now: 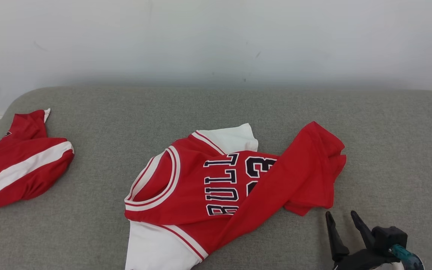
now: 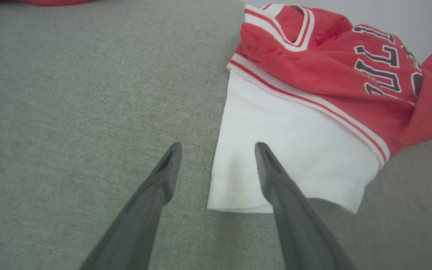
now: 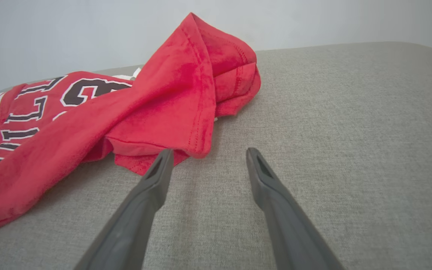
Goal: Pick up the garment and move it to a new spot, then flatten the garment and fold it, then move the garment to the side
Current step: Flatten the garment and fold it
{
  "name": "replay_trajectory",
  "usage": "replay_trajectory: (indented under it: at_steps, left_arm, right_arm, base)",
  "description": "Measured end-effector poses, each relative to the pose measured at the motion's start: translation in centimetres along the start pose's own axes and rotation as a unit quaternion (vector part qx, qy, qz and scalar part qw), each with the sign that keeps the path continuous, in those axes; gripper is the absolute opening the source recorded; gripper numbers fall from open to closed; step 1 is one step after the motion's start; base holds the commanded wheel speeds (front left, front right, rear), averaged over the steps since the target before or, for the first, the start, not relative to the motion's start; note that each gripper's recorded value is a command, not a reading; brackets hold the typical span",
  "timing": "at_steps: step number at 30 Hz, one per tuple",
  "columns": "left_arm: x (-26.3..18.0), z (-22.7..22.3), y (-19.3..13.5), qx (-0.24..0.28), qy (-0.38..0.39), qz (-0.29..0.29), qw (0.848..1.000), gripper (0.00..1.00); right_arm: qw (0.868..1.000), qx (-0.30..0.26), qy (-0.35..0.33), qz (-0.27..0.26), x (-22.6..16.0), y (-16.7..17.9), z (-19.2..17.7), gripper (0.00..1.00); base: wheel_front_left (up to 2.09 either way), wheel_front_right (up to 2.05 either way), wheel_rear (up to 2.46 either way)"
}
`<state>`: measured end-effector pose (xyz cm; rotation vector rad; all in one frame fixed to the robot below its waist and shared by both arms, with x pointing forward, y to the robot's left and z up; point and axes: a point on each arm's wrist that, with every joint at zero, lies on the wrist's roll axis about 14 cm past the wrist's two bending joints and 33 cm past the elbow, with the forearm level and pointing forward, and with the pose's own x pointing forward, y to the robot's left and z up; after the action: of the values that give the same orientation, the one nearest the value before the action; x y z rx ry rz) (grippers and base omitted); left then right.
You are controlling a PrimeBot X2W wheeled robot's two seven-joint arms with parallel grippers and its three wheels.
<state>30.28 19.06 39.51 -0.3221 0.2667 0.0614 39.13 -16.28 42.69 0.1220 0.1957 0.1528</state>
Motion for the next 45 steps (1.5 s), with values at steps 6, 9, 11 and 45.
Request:
replay_trajectory:
  at_steps: [6,9,11,45]
  left_arm:
    - [0.0,-1.8,-0.7,-0.001,0.032,-0.011,0.999,1.00]
    - [0.3,-2.3,-0.7,0.000,0.043,-0.013,0.999,1.00]
    - [0.3,-2.7,-0.3,-0.006,0.051,-0.007,0.999,1.00]
    - [1.9,5.7,-2.9,-0.051,-0.081,-0.055,0.994,0.00]
  right_arm:
    - [0.999,-0.027,0.022,0.021,1.7,0.3,-0.3,1.00]
    - [0.999,-0.031,0.033,0.027,2.4,0.4,-0.6,1.00]
    - [0.998,-0.033,0.041,0.028,2.8,0.4,-0.9,1.00]
    - [0.997,0.001,-0.028,0.067,-0.3,1.4,2.6,0.00]
  base:
    - [0.00,0.00,0.00]
    - [0.00,0.00,0.00]
    - [0.00,0.00,0.00]
    - [0.00,0.00,0.00]
